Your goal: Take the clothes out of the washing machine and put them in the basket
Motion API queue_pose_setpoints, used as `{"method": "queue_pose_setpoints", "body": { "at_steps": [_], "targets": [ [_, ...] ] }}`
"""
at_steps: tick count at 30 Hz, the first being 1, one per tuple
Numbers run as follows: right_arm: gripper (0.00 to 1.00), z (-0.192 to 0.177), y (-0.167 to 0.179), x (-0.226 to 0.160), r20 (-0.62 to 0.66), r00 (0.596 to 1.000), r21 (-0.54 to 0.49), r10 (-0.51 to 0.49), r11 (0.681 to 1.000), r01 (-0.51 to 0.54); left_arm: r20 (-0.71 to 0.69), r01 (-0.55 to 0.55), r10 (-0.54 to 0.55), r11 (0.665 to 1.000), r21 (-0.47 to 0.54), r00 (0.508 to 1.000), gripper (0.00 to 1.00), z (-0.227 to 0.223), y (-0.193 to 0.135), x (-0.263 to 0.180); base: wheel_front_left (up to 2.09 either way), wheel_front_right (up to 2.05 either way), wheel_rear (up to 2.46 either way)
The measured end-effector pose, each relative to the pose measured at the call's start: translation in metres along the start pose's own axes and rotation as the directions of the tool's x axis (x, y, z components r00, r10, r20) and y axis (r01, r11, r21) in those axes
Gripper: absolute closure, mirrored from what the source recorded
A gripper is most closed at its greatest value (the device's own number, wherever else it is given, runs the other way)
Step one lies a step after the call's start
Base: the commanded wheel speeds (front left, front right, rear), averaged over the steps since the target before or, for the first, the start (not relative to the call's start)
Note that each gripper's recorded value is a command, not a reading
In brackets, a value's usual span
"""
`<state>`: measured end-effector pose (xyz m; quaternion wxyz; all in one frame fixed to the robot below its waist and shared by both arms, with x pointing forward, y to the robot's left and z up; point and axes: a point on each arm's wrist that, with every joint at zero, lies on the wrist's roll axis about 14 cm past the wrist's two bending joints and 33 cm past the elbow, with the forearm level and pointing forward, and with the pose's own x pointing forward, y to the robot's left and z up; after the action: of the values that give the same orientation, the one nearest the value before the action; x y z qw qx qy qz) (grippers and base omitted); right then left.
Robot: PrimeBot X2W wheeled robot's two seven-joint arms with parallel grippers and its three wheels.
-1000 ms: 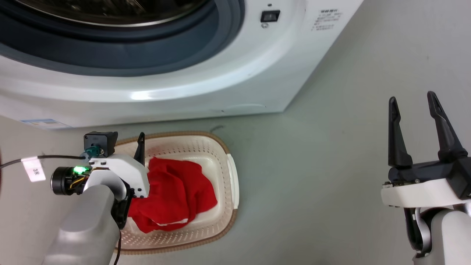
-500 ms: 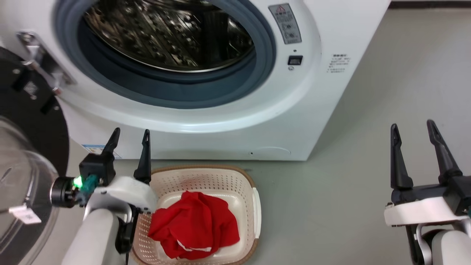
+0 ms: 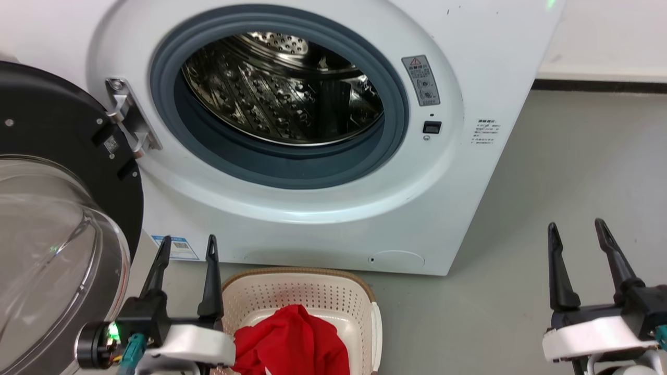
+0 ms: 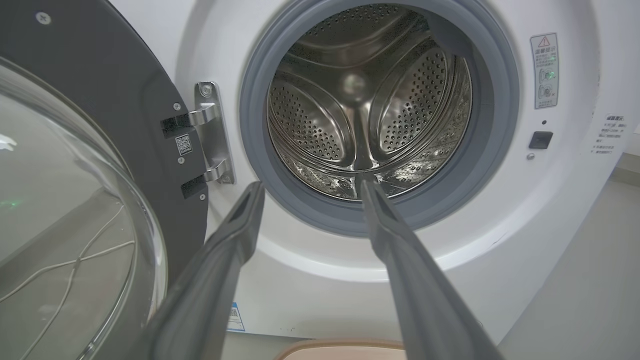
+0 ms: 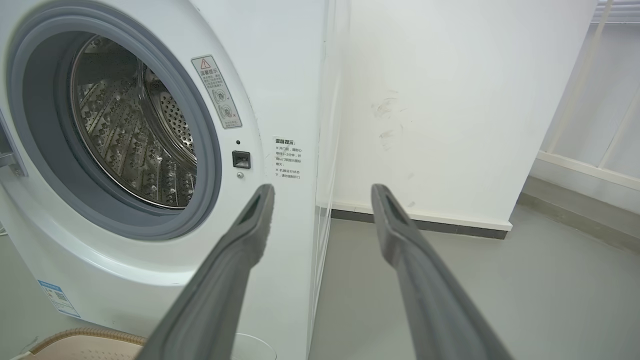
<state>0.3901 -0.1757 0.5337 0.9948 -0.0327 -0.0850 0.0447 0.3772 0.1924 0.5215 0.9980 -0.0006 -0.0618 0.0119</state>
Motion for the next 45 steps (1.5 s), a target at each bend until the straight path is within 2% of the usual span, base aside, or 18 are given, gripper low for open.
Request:
{"method": "queue_pose_setpoints", "body": {
  "at_steps": [12, 30, 31, 35, 45],
  "targets": [
    [0.00, -0.002, -0.006, -0.036, -0.025, 0.999, 0.051, -0.033, 0.998, 0.034, 0.020, -0.008, 0.007, 1.000, 0.024, 1.000, 0.00, 0.009, 0.001, -0.032, 0.00, 0.00, 0.00],
    [0.00, 0.000, -0.008, -0.038, -0.020, 0.999, 0.049, -0.039, 0.998, 0.040, 0.023, -0.010, 0.009, 0.999, 0.040, 1.000, 0.00, 0.010, 0.000, -0.035, 0.00, 0.00, 0.00],
    [1.00, -0.001, -0.007, -0.038, -0.023, 0.999, 0.050, -0.038, 0.998, 0.039, 0.022, -0.012, 0.011, 0.999, 0.039, 1.000, 1.00, 0.009, 0.000, -0.035, 0.00, 0.00, 0.00],
    [1.00, -0.015, -0.006, -0.043, -0.069, 0.997, 0.063, -0.039, 0.997, 0.043, -0.034, -0.012, 0.013, 1.000, 0.028, 0.999, 1.00, -0.007, 0.000, -0.041, 0.00, 0.00, 0.00],
    [1.00, -0.025, -0.013, -0.045, -0.120, 0.989, 0.257, -0.086, 0.960, 0.114, -0.105, -0.073, 0.055, 0.983, -0.168, 0.993, 1.00, -0.020, 0.009, -0.040, 0.00, 0.00, 0.00]
  ]
}}
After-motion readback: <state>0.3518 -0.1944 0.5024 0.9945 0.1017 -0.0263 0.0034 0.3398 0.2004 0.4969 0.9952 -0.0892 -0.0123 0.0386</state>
